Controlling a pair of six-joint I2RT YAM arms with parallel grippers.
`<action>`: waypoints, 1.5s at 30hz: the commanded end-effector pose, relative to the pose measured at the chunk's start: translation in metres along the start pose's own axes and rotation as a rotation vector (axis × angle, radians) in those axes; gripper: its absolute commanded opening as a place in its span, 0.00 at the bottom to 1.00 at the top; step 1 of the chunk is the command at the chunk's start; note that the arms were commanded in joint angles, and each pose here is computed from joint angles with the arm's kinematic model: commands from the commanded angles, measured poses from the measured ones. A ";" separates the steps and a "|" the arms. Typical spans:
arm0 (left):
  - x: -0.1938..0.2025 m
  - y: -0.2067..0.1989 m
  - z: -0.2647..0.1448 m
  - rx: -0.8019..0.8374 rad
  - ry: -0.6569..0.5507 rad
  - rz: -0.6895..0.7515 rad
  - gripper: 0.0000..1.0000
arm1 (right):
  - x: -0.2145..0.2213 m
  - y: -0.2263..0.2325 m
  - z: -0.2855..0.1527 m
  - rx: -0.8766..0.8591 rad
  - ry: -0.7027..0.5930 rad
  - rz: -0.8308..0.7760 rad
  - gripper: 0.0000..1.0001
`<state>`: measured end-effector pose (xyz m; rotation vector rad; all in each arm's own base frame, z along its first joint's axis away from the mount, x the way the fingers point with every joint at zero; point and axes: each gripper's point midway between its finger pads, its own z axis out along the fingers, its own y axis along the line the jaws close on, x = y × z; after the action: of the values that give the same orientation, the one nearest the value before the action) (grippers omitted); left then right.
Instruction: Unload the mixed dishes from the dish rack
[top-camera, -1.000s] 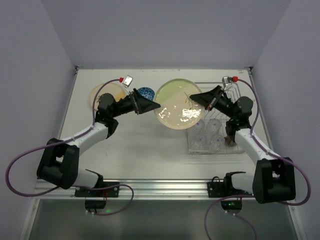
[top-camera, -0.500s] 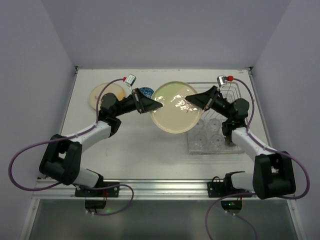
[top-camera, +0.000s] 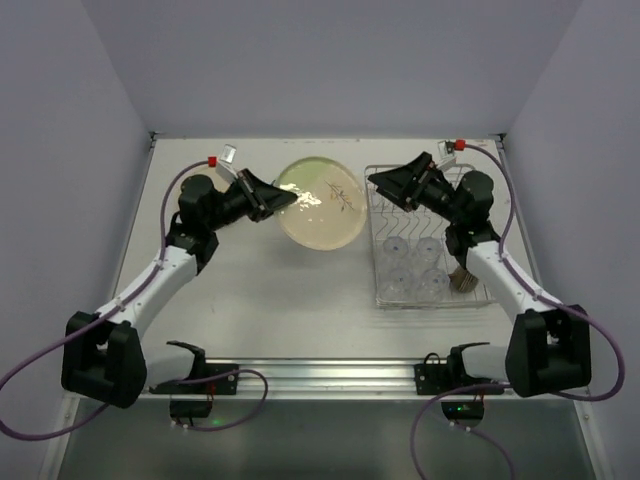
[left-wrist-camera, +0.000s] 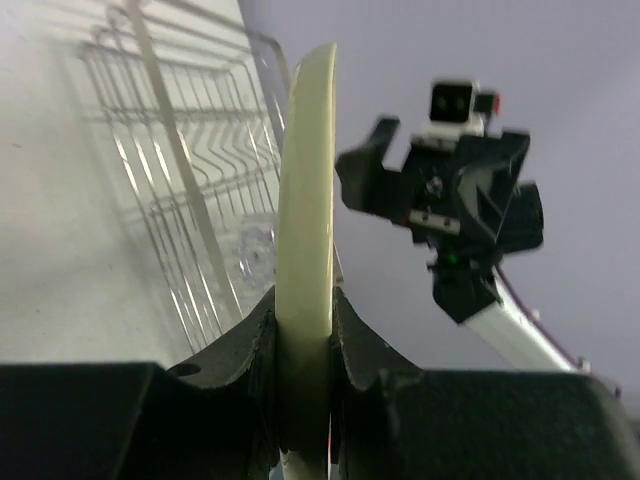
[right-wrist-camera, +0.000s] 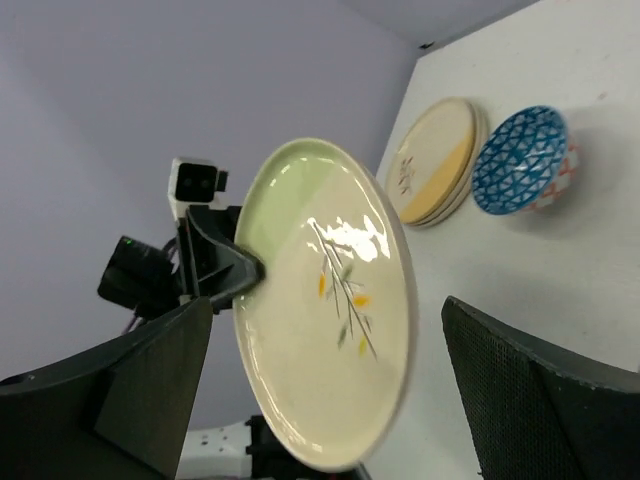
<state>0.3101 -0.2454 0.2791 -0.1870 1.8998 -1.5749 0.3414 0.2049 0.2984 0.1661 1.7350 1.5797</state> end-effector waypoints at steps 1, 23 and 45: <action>-0.082 -0.046 -0.031 0.014 -0.271 0.013 0.00 | -0.021 -0.022 -0.014 0.267 -0.084 -0.140 0.99; -0.272 0.172 -0.166 -0.353 -0.887 -0.154 0.00 | 0.049 0.068 -0.143 0.165 -0.256 -0.442 0.99; -0.229 0.261 -0.158 -0.535 -0.790 -0.210 0.53 | 0.057 0.065 -0.161 0.223 -0.267 -0.506 0.99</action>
<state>0.4630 0.0700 0.1124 -1.2225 1.6399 -0.8709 0.1817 0.1292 0.3090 0.0459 1.6096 0.9994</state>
